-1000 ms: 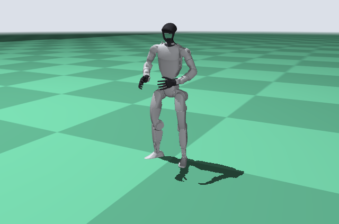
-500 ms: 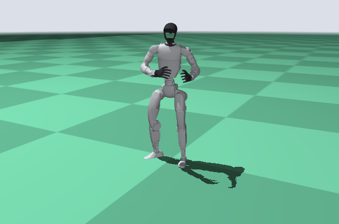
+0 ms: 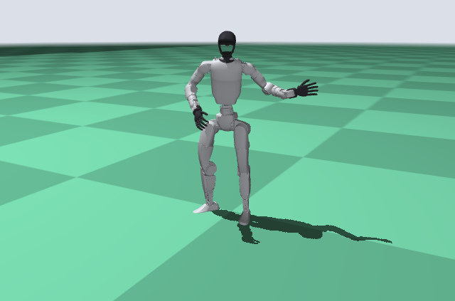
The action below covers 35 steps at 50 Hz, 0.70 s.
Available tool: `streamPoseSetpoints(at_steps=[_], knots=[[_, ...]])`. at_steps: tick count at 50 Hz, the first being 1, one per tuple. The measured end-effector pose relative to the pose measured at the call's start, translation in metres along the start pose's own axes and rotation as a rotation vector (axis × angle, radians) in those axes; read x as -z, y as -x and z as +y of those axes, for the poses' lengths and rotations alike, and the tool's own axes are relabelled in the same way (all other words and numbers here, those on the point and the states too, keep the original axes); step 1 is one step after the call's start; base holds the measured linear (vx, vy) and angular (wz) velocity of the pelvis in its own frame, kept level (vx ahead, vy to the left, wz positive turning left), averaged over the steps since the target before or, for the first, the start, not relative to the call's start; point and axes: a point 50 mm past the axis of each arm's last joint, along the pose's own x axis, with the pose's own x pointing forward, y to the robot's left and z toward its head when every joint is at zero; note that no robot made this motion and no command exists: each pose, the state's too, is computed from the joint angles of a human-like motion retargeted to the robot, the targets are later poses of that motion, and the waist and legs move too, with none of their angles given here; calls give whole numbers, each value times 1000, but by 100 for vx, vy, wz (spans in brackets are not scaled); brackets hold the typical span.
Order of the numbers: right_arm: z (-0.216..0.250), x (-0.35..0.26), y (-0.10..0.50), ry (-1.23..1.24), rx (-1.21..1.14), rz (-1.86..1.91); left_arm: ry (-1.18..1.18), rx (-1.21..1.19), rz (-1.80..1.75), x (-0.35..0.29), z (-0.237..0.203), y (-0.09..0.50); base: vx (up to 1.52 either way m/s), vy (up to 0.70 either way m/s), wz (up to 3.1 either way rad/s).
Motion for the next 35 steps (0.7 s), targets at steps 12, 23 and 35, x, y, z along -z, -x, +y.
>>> streamPoseSetpoints(at_steps=[12, 23, 35], knots=[[29, 64, 40, 70, -222, 219, -880, 943, -697, -22, -49, 25, 1, 1, 26], [18, 81, 43, 6, -12, 366, -285, 188, -190, -30, -30, -35, 0, 0, -7], [23, 78, 44, -15, -106, 328, -558, 672, -787, -93, -99, 10, 0, 0, 3]])
